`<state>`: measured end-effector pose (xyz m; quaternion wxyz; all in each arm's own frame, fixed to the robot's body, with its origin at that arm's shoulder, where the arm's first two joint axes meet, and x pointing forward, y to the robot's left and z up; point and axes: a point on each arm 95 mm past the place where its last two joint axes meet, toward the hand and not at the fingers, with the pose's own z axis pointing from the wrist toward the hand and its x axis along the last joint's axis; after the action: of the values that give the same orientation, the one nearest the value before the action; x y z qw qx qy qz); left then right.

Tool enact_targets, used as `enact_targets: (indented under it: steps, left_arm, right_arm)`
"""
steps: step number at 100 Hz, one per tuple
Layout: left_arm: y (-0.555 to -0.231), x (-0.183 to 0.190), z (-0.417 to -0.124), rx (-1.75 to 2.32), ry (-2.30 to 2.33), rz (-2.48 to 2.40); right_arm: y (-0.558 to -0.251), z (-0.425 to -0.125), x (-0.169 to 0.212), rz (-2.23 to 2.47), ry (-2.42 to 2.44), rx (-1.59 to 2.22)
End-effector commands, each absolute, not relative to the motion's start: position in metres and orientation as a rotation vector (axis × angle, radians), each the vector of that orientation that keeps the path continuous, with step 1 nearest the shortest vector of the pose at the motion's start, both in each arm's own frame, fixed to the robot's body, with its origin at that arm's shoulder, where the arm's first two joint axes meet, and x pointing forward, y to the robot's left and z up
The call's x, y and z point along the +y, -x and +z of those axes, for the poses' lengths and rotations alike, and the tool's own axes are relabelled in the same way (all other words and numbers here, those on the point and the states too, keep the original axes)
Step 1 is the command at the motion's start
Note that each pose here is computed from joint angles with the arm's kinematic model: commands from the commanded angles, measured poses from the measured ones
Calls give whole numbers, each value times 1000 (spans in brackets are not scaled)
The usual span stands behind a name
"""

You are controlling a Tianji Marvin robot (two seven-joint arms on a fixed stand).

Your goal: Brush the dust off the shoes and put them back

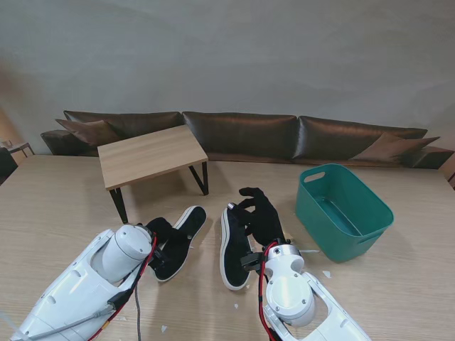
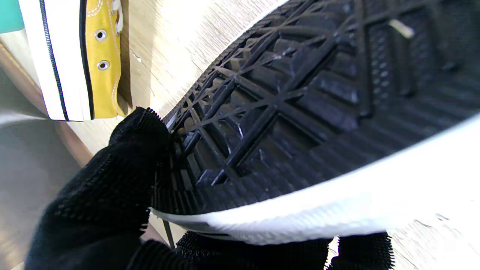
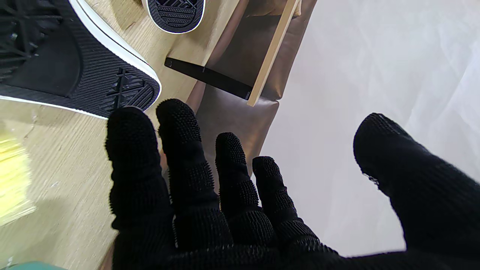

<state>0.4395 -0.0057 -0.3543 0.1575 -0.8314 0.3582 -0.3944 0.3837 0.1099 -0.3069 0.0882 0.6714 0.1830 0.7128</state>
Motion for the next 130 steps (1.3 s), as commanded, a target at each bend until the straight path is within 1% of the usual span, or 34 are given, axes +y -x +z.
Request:
enact_targets:
  steps: [1, 41, 67, 104, 130]
  left_arm:
    - [-432, 0, -367, 1047, 2407, -1055]
    - [-426, 4, -362, 1110, 2383, -959]
    - [-429, 0, -364, 1117, 2392, -928]
    - [-431, -4, -363, 1073, 2422, -932]
    - [-436, -11, -360, 941, 2504, -997]
  right_arm:
    - [-381, -308, 112, 2127, -2016, 561]
    - [-381, -308, 113, 2125, -2024, 567]
    - [-381, -309, 113, 2124, -2031, 566]
    - [-383, -310, 111, 2118, -2034, 563]
    - [-384, -312, 111, 2110, -2043, 563]
